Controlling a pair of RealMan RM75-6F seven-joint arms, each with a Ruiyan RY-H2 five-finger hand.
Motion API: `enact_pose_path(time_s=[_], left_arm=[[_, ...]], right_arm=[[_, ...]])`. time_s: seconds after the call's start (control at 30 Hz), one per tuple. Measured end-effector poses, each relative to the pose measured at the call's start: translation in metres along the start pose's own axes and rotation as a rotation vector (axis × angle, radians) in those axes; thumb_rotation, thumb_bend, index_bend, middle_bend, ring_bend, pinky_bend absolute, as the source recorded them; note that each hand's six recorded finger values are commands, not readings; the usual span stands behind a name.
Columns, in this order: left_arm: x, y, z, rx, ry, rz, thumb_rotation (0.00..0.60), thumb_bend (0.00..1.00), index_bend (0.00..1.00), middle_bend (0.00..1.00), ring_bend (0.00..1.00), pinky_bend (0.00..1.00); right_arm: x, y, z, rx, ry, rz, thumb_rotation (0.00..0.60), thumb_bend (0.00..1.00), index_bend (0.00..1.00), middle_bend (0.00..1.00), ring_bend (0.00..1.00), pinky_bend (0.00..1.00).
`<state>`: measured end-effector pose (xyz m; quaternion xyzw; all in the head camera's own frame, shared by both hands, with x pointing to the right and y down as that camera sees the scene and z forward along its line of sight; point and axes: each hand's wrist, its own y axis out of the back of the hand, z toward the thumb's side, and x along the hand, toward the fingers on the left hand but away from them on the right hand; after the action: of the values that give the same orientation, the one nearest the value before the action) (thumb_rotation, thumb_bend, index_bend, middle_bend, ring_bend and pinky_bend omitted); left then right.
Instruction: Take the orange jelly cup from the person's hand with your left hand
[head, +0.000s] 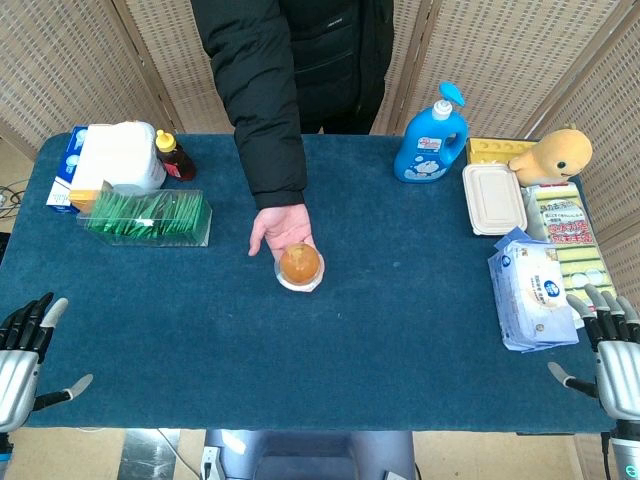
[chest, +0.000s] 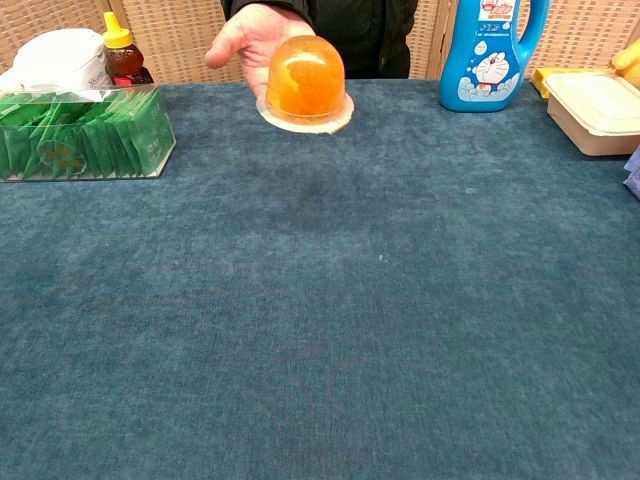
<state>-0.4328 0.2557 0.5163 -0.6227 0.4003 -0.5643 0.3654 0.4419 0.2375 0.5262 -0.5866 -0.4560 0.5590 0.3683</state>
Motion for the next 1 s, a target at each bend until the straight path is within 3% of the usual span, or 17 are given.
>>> enact_pose_path(time_s=[0.17,0.37,0.5,0.63,0.83,1.0], left_arm=[[0.001,-0.003,0.001,0.0,-0.001,-0.013,0.6,0.08,0.0,0.0,0.0,0.07],[0.014,-0.001,0.021,-0.051,-0.077,-0.039,0.6,0.03,0.0,0.0,0.0,0.07],[0.037,0.013,0.064,-0.067,-0.203,-0.046,0.6,0.03,0.0,0.0,0.0,0.07],[0.064,0.023,0.107,-0.012,-0.304,-0.052,0.6,0.04,0.0,0.0,0.0,0.07],[0.109,0.02,0.149,0.1,-0.331,-0.087,0.6,0.12,0.0,0.0,0.0,0.07],[0.146,0.006,0.202,0.099,-0.381,-0.142,0.6,0.13,0.0,0.0,0.0,0.07]], right_arm=[[0.0,0.001,0.0,-0.003,-0.004,-0.003,0.6,0.16,0.15,0.05,0.03,0.0],[-0.001,0.0,-0.001,-0.005,-0.009,0.0,0.6,0.16,0.15,0.05,0.03,0.0],[-0.003,0.0,-0.002,-0.008,-0.011,0.003,0.6,0.16,0.15,0.05,0.03,0.0],[-0.004,-0.001,-0.003,-0.008,-0.013,0.011,0.6,0.16,0.15,0.05,0.03,0.0],[-0.005,-0.001,-0.007,-0.014,-0.023,0.014,0.6,0.16,0.15,0.05,0.03,0.0],[-0.006,0.0,-0.011,-0.022,-0.032,0.011,0.6,0.16,0.15,0.05,0.03,0.0]])
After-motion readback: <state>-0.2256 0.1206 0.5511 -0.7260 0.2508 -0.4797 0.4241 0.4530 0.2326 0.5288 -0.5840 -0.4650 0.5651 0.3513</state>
